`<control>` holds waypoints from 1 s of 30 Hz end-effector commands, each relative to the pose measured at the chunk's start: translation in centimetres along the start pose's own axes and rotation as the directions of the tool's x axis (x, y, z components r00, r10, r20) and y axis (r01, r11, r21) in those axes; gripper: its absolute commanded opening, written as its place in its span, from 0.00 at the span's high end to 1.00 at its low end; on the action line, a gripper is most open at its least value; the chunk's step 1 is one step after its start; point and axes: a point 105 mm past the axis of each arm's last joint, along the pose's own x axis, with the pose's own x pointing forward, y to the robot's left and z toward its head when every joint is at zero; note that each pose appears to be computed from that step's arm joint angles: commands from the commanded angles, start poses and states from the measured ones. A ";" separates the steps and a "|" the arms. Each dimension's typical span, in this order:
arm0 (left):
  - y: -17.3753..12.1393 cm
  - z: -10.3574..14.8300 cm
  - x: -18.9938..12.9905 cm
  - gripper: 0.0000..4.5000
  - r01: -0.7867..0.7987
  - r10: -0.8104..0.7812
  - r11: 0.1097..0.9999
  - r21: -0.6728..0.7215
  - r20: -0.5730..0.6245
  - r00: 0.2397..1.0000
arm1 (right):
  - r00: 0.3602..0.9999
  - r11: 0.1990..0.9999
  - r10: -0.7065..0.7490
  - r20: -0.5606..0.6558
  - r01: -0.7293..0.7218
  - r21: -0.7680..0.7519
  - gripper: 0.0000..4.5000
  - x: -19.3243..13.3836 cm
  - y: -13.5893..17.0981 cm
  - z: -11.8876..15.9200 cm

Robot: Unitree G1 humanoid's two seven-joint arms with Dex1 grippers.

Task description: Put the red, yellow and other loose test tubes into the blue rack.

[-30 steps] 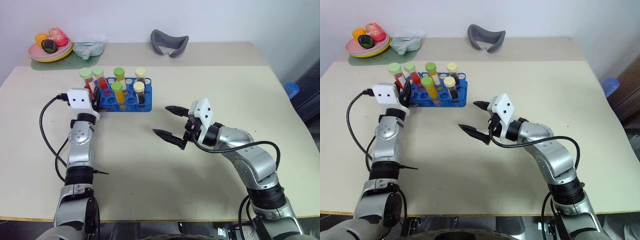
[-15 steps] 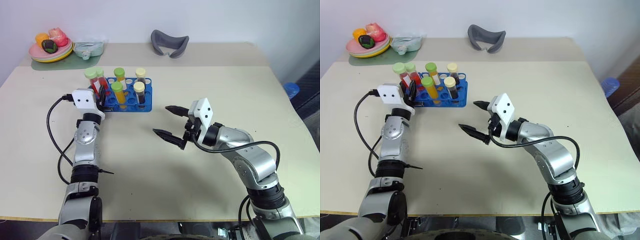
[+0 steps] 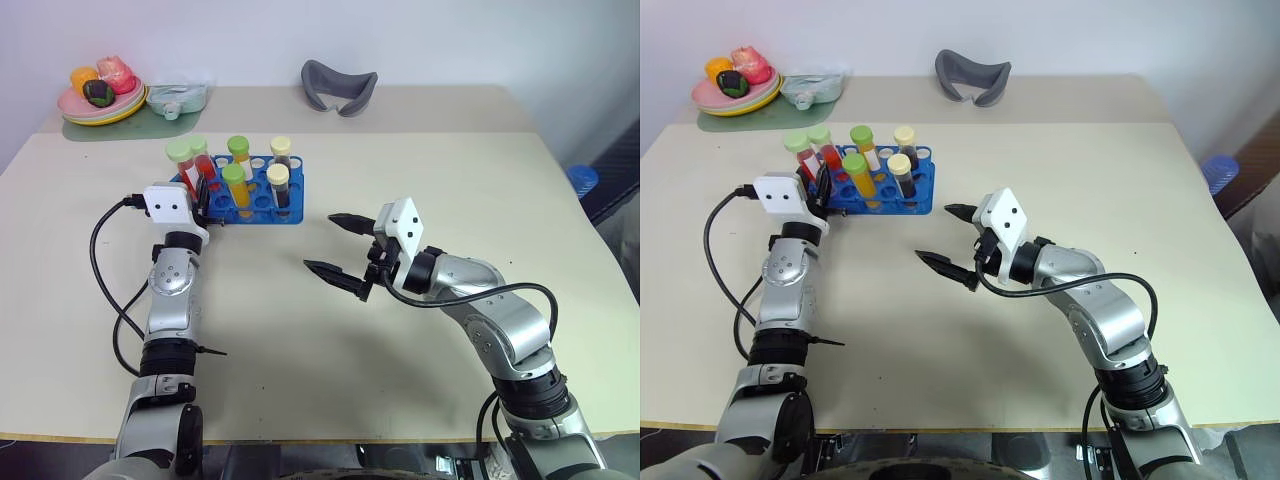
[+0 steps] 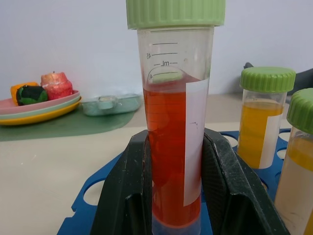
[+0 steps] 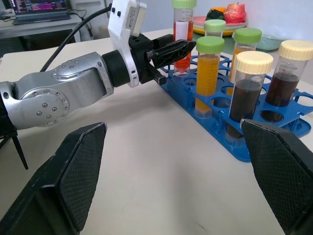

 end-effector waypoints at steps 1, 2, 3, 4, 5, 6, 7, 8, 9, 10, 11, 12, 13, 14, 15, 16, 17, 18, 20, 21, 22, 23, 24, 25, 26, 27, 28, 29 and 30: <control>0.0 0.3 -0.1 0.83 -0.001 0.001 1.000 0.010 0.008 1.000 | 0.999 0.999 0.023 0.048 -0.021 -0.037 0.00 0.0 0.7 1.3; -0.1 0.3 0.0 0.83 0.000 0.000 1.000 0.013 0.007 1.000 | 0.999 0.999 0.023 0.048 -0.021 -0.037 0.00 0.0 0.7 1.3; -0.1 0.3 0.0 0.83 -0.001 0.001 1.000 0.014 0.007 1.000 | 0.999 0.999 0.022 0.049 -0.021 -0.037 0.00 0.0 0.7 1.3; -0.1 0.4 0.0 0.83 -0.002 0.002 1.000 0.014 0.007 1.000 | 0.999 0.999 0.022 0.049 -0.020 -0.037 0.00 0.0 0.7 1.3; -0.1 0.4 0.1 0.83 -0.003 0.003 1.000 0.014 0.007 1.000 | 0.999 0.999 0.021 0.049 -0.020 -0.037 0.00 0.0 0.7 1.3; -0.1 0.4 0.1 0.83 -0.004 0.004 1.000 0.014 0.007 1.000 | 0.999 0.999 0.021 0.049 -0.019 -0.038 0.00 0.0 0.7 1.3; -0.1 0.4 0.1 0.83 -0.005 0.005 1.000 0.012 0.006 1.000 | 0.999 0.999 0.021 0.049 -0.019 -0.037 0.00 0.0 0.7 1.3; -0.2 0.4 0.1 0.83 -0.004 0.004 1.000 0.011 0.006 1.000 | 0.999 0.999 0.021 0.049 -0.019 -0.037 0.00 0.0 0.7 1.3; -0.2 0.4 0.2 0.83 -0.002 0.002 1.000 0.010 0.005 1.000 | 0.999 0.999 0.021 0.050 -0.019 -0.037 0.00 0.0 0.7 1.3; -0.2 0.4 0.2 0.83 -0.002 0.002 1.000 0.010 0.005 1.000 | 0.999 0.999 0.021 0.050 -0.019 -0.037 0.00 0.0 0.7 1.3; -0.3 0.4 0.2 0.83 -0.001 0.001 1.000 0.013 0.004 1.000 | 0.999 0.999 0.021 0.049 -0.019 -0.037 0.00 0.0 0.7 1.3; -0.3 0.4 0.2 0.83 0.000 0.000 1.000 0.014 0.004 1.000 | 0.999 0.999 0.021 0.050 -0.019 -0.037 0.00 0.0 0.7 1.3; -0.3 0.4 0.1 0.83 0.001 -0.001 1.000 0.015 0.003 1.000 | 0.999 0.999 0.021 0.050 -0.019 -0.037 0.00 0.0 0.7 1.3; -0.3 0.4 0.1 0.83 0.001 -0.001 1.000 0.016 0.003 1.000 | 0.999 0.999 0.021 0.050 -0.019 -0.037 0.00 0.0 0.7 1.3; -0.4 0.4 0.1 0.83 0.002 -0.002 1.000 0.013 0.003 1.000 | 0.999 0.999 0.021 0.050 -0.019 -0.037 0.00 0.0 0.7 1.3; -0.4 0.4 0.1 0.83 0.003 -0.003 1.000 0.011 0.003 1.000 | 0.999 0.999 0.021 0.050 -0.019 -0.038 0.00 0.0 0.7 1.3; -0.4 0.5 0.1 0.83 0.002 -0.002 1.000 0.010 0.004 1.000 | 0.998 0.999 0.021 0.050 -0.020 -0.038 0.00 0.0 0.7 1.3; -0.4 0.5 0.1 0.60 0.001 -0.001 1.000 0.006 0.005 1.000 | 0.998 0.999 0.022 0.050 -0.020 -0.038 0.00 0.0 0.7 1.3; -0.4 0.5 0.1 0.40 0.000 0.000 1.000 0.000 0.006 1.000 | 0.998 0.999 0.023 0.051 -0.021 -0.038 0.00 0.0 0.8 1.3; -0.4 0.5 0.1 0.29 0.000 0.000 1.000 0.000 0.006 1.000 | 0.998 0.999 0.024 0.051 -0.022 -0.037 0.00 0.0 0.8 1.3; -0.4 0.5 0.1 0.16 0.000 0.000 1.000 0.001 0.006 1.000 | 0.998 0.999 0.025 0.051 -0.023 -0.037 0.00 0.0 0.8 1.3; -0.4 0.6 0.1 0.05 -0.001 0.001 1.000 0.002 0.005 1.000 | 0.998 0.999 0.025 0.051 -0.023 -0.037 0.00 0.0 0.8 1.3; -0.4 0.6 0.1 0.01 -0.002 0.002 1.000 0.003 0.005 1.000 | 0.998 0.999 0.026 0.050 -0.024 -0.036 0.00 0.0 0.8 1.3; -0.3 0.6 0.1 0.01 -0.003 0.003 1.000 0.003 0.005 1.000 | 0.998 0.999 0.027 0.049 -0.025 -0.036 0.00 0.0 0.8 1.3; -0.3 0.6 0.1 0.01 -0.004 0.004 1.000 0.003 0.005 1.000 | 0.998 0.999 0.028 0.049 -0.026 -0.035 0.00 0.0 0.8 1.2; -0.3 0.6 0.1 0.01 -0.006 0.006 1.000 0.003 0.007 1.000 | 0.998 0.999 0.028 0.049 -0.026 -0.035 0.00 0.0 0.8 1.2; -0.2 0.8 0.1 0.01 -0.009 0.009 1.000 0.001 0.011 1.000 | 0.998 0.999 0.028 0.048 -0.027 -0.035 0.00 0.0 0.8 1.2; 0.1 1.2 0.0 0.01 -0.013 0.013 1.000 -0.003 0.022 1.000 | 0.998 0.999 0.029 0.047 -0.027 -0.036 0.00 -0.1 0.8 1.2; 0.4 1.7 -0.3 0.01 -0.012 0.013 1.000 -0.009 0.035 0.999 | 0.999 0.999 0.027 0.045 -0.025 -0.035 0.00 -0.1 0.8 1.2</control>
